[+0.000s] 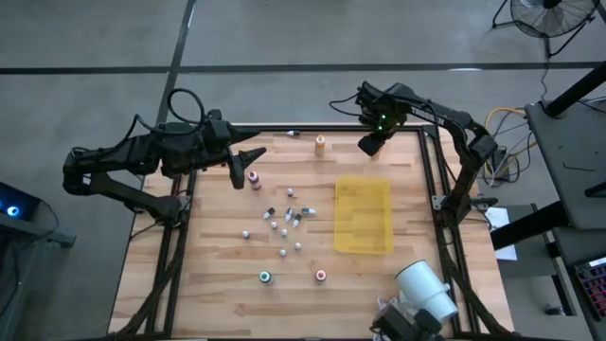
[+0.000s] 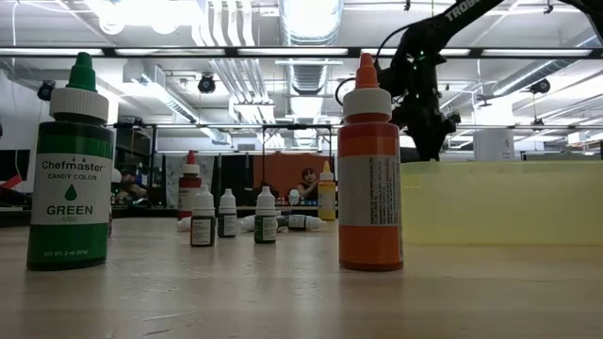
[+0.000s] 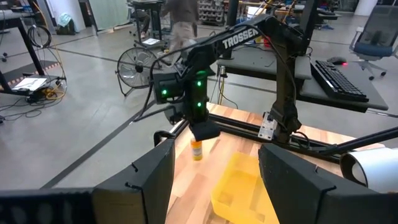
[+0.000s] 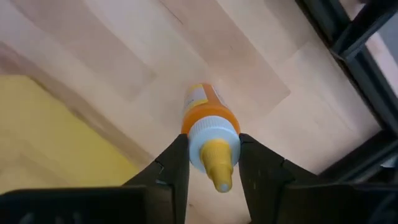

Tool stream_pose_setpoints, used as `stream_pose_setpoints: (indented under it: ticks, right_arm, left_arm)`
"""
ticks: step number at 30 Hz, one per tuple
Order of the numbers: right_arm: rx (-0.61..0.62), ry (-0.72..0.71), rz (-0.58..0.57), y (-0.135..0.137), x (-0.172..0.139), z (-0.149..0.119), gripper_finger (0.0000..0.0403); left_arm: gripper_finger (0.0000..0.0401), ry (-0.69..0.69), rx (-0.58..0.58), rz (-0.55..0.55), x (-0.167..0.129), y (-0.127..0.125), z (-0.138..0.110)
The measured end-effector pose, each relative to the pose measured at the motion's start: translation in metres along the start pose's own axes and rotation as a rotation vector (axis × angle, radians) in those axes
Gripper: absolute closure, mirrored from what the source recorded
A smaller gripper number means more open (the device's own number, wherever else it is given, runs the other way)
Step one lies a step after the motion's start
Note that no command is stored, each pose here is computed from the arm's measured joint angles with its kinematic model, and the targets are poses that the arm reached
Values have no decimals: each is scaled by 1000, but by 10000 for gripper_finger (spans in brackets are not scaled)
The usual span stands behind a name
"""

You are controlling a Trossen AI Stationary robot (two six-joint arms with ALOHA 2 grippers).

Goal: Pick & Place food coloring
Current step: Put the right big yellow food coloring bottle into the yellow bin

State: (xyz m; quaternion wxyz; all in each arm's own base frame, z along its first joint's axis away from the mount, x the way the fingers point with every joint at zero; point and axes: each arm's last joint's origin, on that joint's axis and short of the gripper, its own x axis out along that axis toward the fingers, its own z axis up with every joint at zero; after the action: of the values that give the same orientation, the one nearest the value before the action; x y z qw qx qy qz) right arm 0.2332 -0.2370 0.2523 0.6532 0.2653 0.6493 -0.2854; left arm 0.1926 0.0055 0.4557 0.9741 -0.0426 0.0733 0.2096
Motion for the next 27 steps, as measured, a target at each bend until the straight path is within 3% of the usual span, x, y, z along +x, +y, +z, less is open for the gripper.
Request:
stream_pose_setpoints:
  ticks: [14, 27]
  right_arm:
    - [-59, -178, 7, 5, -95, -28, 303]
    - [-173, -227, 29, 40, -141, -72, 303]
  left_arm:
    - [197, 0, 0, 0, 0, 0, 0]
    - [197, 0, 0, 0, 0, 0, 0]
